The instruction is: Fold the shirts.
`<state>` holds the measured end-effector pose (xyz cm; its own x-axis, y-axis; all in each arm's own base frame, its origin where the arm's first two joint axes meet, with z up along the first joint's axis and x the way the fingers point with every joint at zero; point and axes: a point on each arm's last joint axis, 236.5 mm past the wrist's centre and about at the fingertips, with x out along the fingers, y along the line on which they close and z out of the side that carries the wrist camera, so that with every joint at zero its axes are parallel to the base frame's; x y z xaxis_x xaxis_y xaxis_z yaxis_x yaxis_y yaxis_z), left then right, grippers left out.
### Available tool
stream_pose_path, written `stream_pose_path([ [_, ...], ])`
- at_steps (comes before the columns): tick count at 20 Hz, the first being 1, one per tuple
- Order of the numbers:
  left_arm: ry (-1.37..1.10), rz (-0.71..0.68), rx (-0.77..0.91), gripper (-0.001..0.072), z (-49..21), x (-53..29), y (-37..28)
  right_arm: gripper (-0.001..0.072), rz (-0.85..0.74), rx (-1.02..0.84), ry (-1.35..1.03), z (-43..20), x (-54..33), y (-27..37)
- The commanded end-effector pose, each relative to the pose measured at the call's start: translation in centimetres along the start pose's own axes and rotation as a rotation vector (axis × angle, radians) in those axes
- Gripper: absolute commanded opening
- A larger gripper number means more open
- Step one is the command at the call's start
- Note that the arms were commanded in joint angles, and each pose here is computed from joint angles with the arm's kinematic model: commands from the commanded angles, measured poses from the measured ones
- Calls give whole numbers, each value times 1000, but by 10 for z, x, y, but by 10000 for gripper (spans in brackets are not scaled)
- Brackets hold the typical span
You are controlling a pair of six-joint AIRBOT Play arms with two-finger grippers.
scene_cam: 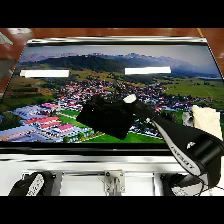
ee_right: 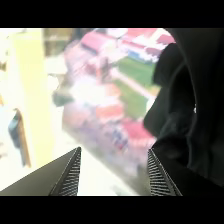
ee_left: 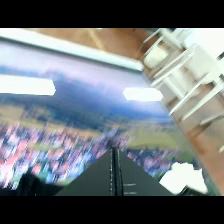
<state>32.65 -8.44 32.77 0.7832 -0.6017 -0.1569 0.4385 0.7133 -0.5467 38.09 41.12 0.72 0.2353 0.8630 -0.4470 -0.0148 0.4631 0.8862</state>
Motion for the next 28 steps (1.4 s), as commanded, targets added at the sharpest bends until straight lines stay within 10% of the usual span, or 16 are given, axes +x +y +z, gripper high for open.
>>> stream_pose_path([
  [1,66,56,-60,38,-29,5,30,535,59,-69,184,-10,-55,6],
  [4,79,75,-101,38,-43,11,47,535,-182,-50,315,-13,-140,-49],
  [7,86,76,-85,38,-46,11,50,537,-752,59,337,-17,-251,-150],
  [8,86,76,-85,38,-46,11,50,641,-873,96,331,-23,-272,-169],
  [23,87,76,-86,38,-47,12,50,686,-459,173,235,-41,-109,-190],
  [24,87,76,-86,38,-47,12,50,643,-453,173,218,-37,-107,-189],
  [26,87,76,-85,38,-47,12,50,173,-420,153,194,-31,-103,-184],
  [28,87,76,-85,38,-47,12,50,63,-359,96,180,-24,-97,-172],
])
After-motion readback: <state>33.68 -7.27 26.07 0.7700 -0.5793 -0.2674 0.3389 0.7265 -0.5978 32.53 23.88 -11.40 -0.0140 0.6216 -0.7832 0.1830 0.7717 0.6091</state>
